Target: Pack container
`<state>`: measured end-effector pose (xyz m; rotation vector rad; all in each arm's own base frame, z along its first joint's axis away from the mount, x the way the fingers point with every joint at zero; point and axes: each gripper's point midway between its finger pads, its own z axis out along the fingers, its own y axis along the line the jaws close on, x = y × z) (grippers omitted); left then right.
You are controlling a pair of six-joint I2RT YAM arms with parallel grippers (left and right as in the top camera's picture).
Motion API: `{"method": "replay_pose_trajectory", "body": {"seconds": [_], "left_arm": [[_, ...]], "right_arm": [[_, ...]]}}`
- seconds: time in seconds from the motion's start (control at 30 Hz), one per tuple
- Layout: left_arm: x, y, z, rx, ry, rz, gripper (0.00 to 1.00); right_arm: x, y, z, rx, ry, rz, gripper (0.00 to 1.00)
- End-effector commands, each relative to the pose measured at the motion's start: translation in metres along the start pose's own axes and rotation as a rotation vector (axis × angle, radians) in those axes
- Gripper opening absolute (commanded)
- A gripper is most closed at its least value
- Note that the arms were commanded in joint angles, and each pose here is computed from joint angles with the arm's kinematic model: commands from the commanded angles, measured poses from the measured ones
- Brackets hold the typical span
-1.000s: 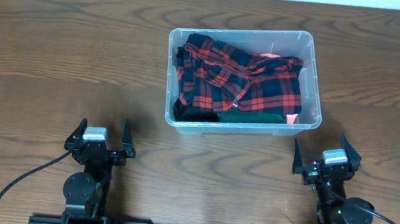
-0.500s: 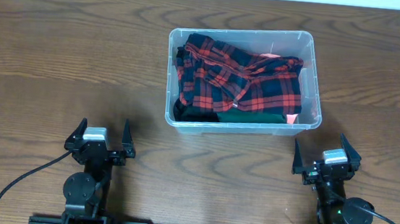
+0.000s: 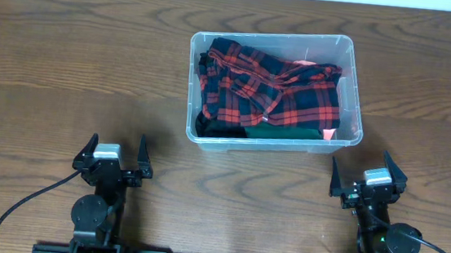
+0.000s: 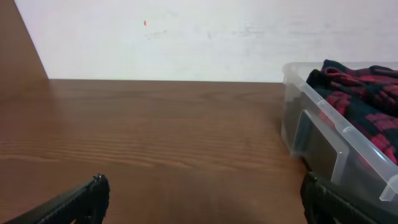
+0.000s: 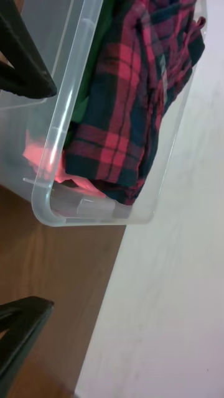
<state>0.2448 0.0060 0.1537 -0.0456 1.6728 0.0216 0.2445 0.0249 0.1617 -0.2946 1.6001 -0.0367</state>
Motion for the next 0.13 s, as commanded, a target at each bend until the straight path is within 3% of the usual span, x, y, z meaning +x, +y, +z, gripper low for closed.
{"method": "replay_pose_trajectory", "body": {"seconds": [0.0, 0.1], "left_arm": [[0.0170, 0.0069, 0.0007, -0.038, 0.052, -0.006, 0.98], [0.0170, 0.0069, 0.0007, -0.038, 0.052, -0.006, 0.98]], "right_arm": [[0.0012, -0.0022, -0.0003, 0.010, 0.003, -0.009, 0.99], [0.0012, -0.0022, -0.0003, 0.010, 0.003, -0.009, 0.99]]}}
